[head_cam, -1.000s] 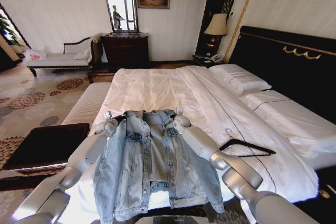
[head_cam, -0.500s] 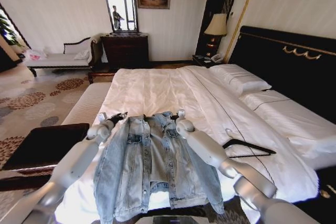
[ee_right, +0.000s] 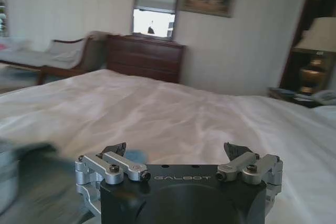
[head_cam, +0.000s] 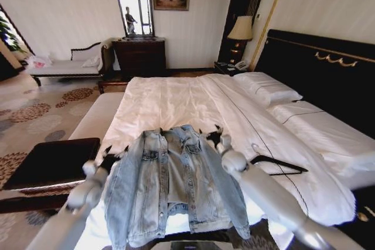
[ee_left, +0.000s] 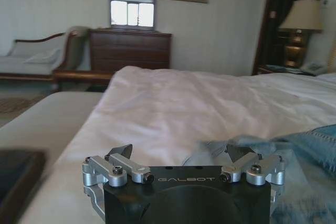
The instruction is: Pick up the clothes from the bed and hang them on the clothes hanger.
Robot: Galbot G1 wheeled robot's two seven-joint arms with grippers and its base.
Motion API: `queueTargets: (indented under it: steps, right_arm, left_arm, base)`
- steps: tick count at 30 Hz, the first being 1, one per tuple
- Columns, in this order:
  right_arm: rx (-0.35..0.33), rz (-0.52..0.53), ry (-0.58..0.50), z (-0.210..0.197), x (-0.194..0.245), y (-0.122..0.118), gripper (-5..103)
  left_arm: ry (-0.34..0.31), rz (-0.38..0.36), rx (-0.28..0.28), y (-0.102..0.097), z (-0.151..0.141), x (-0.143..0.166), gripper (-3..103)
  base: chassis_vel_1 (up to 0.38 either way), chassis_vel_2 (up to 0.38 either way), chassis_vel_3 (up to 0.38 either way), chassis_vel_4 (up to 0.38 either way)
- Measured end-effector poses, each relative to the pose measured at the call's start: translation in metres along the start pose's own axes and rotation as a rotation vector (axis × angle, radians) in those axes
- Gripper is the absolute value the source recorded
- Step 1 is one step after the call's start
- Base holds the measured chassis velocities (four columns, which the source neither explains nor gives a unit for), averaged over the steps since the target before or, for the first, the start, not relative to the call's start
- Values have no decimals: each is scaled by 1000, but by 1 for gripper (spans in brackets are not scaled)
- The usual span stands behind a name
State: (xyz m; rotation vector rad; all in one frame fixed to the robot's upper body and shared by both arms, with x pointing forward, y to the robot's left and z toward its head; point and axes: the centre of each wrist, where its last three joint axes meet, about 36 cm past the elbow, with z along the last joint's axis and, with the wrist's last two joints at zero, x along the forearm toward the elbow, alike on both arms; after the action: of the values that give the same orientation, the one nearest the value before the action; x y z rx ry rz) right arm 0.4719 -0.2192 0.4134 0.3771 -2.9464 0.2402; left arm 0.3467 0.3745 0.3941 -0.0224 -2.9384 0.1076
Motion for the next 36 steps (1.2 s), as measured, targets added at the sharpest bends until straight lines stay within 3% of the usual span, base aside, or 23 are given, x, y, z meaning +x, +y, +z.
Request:
queueTargets:
  steps: [2,8,13,19,22,26,30,36]
  right_arm:
    - [2,-37,7,10,12,10,100]
    - [6,-116,18,31,21,30,100]
    - [-19,-152,68,53,14,56,100]
    - [-65,-179,92,59,-3,84,100]
    - [-129,-205,93,52,-26,119,100]
    - [-135,-197,84,46,-55,142,100]
    - [-95,-144,87,47,-77,147,100]
    - [-73,-25,145,55,-91,132,100]
  left_arm:
    - [-30,-37,19,5,4,23,100]
    - [-103,-93,-4,15,22,57,100]
    - [-89,-124,4,21,47,92,100]
    - [-75,-162,31,19,63,112,100]
    - [-58,-180,50,11,76,125,100]
    - [-44,-187,58,8,85,135,100]
    - [-40,-191,55,9,86,139,100]
    - [-47,-184,48,4,84,141,100]
  base:
    - [0,0,0,0]
    - [0,0,0,0]
    - [0,0,0,0]
    - [0,0,0,0]
    - [0,0,0,0]
    - [0,0,0,0]
    - [0,0,0,0]
    - [0,0,0,0]
